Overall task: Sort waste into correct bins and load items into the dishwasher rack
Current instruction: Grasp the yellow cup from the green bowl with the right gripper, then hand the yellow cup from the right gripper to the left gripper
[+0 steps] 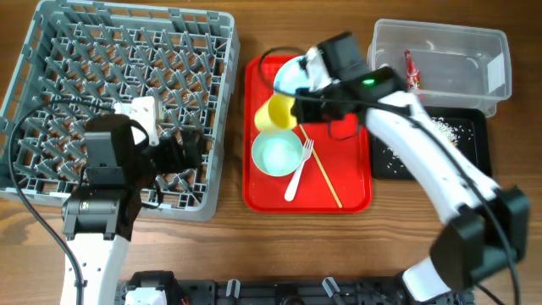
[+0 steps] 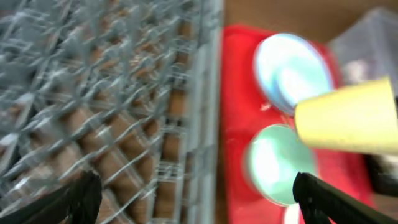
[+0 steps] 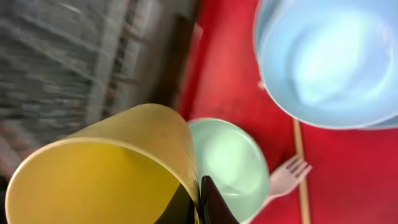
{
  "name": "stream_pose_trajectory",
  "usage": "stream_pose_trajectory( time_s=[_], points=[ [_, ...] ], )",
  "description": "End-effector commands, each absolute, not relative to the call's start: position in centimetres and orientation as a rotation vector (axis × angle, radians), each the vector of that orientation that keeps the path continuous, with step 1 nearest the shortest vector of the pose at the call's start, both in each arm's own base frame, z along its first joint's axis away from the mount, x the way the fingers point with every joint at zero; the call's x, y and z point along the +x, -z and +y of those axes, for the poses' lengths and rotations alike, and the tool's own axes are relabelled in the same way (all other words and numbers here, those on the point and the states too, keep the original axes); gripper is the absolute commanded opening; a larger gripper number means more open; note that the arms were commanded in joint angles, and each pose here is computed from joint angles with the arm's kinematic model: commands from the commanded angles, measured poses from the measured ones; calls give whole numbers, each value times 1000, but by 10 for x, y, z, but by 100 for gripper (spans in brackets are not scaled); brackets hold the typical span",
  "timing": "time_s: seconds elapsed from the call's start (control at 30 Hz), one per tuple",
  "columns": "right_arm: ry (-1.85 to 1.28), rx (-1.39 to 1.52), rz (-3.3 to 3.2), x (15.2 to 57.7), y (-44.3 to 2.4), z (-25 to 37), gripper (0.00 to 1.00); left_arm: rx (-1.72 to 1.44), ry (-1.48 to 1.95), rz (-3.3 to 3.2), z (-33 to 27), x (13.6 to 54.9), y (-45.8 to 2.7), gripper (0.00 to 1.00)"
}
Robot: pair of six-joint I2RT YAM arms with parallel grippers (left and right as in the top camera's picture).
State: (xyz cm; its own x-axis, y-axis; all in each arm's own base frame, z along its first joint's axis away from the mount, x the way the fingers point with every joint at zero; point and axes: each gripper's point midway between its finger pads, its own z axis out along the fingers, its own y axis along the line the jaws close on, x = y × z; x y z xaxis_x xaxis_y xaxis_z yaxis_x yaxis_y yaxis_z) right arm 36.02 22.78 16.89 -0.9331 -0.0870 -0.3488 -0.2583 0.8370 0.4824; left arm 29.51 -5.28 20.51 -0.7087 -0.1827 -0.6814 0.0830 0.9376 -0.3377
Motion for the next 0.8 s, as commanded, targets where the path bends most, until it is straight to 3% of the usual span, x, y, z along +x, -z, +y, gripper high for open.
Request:
stream_pose_trajectory(
  time_s=[0.0, 0.1, 0.3, 0.77],
  points=[
    [-1106, -300, 2599, 355, -210, 235, 4, 82, 707, 2218, -89, 303, -230, 100],
    [-1451, -395, 2460, 344, -244, 249, 4, 92, 856, 2155, -105, 316, -242, 100],
    [-1812, -483, 2309, 323, -286, 263, 4, 521, 1251, 1834, -156, 302, -297, 100],
    [-2073, -625, 2175, 298, -318, 275, 4, 912, 1397, 1536, -181, 258, -337, 97]
  ],
)
